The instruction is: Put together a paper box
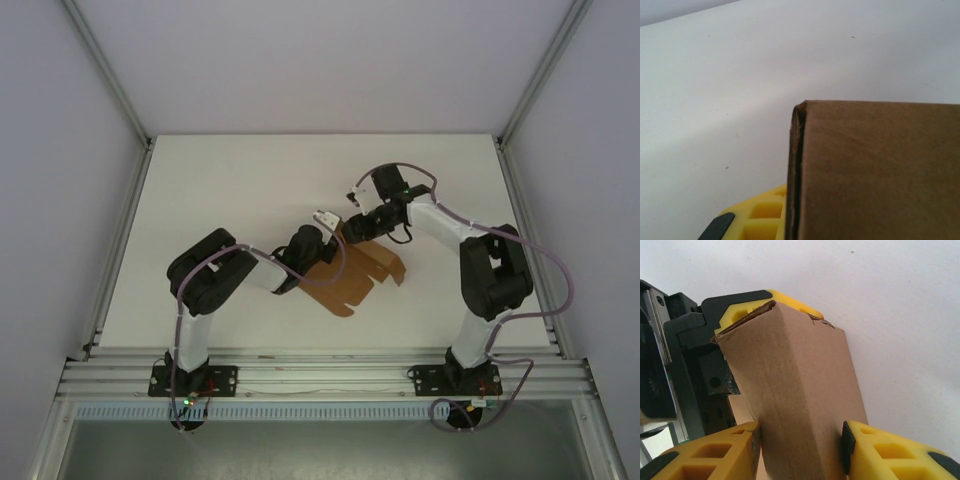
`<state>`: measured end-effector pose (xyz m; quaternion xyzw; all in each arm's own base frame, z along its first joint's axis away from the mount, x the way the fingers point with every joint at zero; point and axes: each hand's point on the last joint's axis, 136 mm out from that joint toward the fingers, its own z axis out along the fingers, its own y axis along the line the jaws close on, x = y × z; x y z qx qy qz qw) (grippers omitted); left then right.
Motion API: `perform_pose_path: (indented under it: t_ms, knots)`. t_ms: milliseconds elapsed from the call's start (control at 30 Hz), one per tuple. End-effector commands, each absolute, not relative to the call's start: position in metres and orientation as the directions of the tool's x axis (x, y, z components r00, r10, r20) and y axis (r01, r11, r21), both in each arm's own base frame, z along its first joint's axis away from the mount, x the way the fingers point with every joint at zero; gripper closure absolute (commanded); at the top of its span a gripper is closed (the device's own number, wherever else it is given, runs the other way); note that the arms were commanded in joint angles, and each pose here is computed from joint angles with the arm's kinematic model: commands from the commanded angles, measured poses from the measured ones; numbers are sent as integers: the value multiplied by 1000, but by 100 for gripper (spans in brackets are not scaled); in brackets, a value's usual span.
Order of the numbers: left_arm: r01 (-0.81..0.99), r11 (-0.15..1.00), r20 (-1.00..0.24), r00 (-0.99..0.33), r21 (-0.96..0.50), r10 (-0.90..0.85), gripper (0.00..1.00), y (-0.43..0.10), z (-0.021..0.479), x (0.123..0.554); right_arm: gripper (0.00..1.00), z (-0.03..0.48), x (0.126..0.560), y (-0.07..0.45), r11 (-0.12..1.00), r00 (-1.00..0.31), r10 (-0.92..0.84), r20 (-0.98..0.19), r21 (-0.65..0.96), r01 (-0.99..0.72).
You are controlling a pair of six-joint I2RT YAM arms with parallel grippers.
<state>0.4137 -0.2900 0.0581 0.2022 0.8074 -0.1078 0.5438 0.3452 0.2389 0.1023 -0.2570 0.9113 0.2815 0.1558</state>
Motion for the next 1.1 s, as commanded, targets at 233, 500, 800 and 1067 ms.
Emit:
perform_pose_path:
  t_ms: [233,500,800,1067]
  knots:
    - [427,902,-900,-368,59,232,53,-268,48,400,56,96,332,230,749,-858,-368,-358,433,-501]
    - [415,909,-919,-340,44,200,54,-277,63,417,57,92,330,231,742,-857,-384,-343,438,-508]
    - [405,914,-917,-360,12,171,100,-278,63,434,56,95,335,230,750,-854,-376,-359,423,-509]
    - [304,952,-922,-376,-26,95,100,-255,78,428,29,136,354,204,835,-824,-305,-477,282,-472]
